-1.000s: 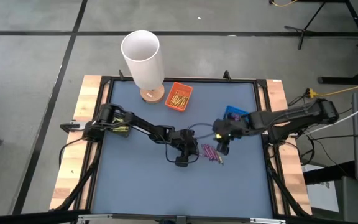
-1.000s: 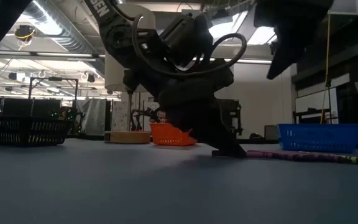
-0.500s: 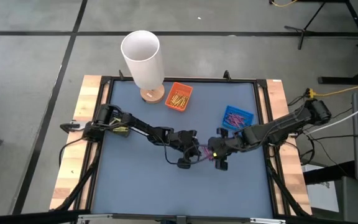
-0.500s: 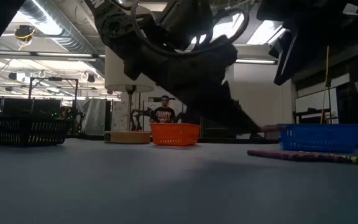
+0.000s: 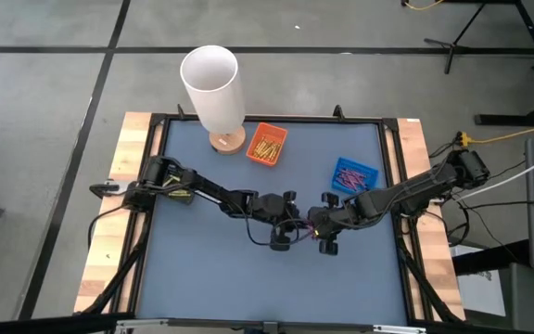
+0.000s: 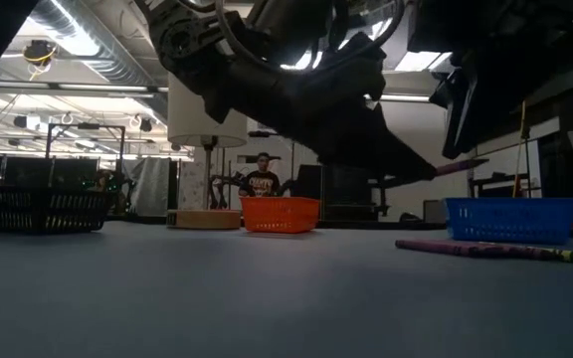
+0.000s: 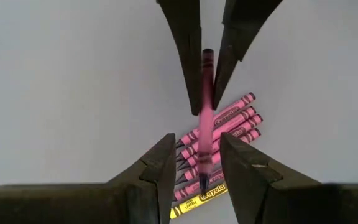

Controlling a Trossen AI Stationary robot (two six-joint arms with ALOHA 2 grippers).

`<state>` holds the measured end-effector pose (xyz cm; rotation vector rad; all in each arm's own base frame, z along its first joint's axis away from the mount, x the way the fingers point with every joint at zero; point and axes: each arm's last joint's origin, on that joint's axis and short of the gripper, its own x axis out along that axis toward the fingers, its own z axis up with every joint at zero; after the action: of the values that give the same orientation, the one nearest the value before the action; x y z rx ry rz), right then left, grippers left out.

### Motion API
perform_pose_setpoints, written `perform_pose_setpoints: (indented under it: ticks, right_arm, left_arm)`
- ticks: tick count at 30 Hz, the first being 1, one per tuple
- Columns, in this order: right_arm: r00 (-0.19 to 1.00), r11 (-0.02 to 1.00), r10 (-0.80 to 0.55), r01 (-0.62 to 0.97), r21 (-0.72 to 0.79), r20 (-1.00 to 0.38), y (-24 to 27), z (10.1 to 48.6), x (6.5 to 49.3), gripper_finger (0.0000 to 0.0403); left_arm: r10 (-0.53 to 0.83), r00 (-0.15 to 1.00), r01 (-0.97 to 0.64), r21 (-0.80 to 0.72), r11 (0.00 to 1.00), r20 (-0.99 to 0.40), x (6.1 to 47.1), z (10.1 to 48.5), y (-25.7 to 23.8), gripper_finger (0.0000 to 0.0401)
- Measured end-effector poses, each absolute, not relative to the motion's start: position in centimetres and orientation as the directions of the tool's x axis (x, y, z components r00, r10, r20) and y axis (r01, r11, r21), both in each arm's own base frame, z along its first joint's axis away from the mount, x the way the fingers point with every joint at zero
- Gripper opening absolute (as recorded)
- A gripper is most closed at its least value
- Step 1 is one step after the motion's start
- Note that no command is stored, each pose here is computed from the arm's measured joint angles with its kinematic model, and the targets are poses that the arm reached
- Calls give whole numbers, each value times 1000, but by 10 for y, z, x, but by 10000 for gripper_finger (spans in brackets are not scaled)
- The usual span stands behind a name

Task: Sort crayons
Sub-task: Put the violet crayon into the blue basket

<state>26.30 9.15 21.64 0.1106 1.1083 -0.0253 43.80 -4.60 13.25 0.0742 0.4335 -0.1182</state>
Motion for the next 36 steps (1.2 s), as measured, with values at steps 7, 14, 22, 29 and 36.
perform_pose_setpoints:
  ticks: [7, 14, 22, 29, 36]
  right_arm:
    - [446, 994, 35, 76, 77, -894, 92, 216, 263, 124]
    - [446, 994, 35, 76, 77, -894, 91, 216, 263, 124]
    - [446, 994, 35, 77, 77, -894, 91, 216, 263, 99]
    - [443, 994, 33, 78, 75, -896, 91, 216, 263, 32]
    - [443, 994, 33, 79, 76, -896, 91, 216, 263, 25]
  left_arm:
    - [-100, 924, 126, 48, 991, -368, 440, 138, -46, 14]
    - [-102, 942, 124, 49, 991, -321, 442, 143, -47, 14]
    - [-103, 945, 124, 50, 991, -310, 442, 144, -46, 14]
    - [-106, 945, 127, 49, 991, -311, 442, 144, -47, 14]
    - [-105, 944, 126, 50, 991, -312, 442, 143, -47, 14]
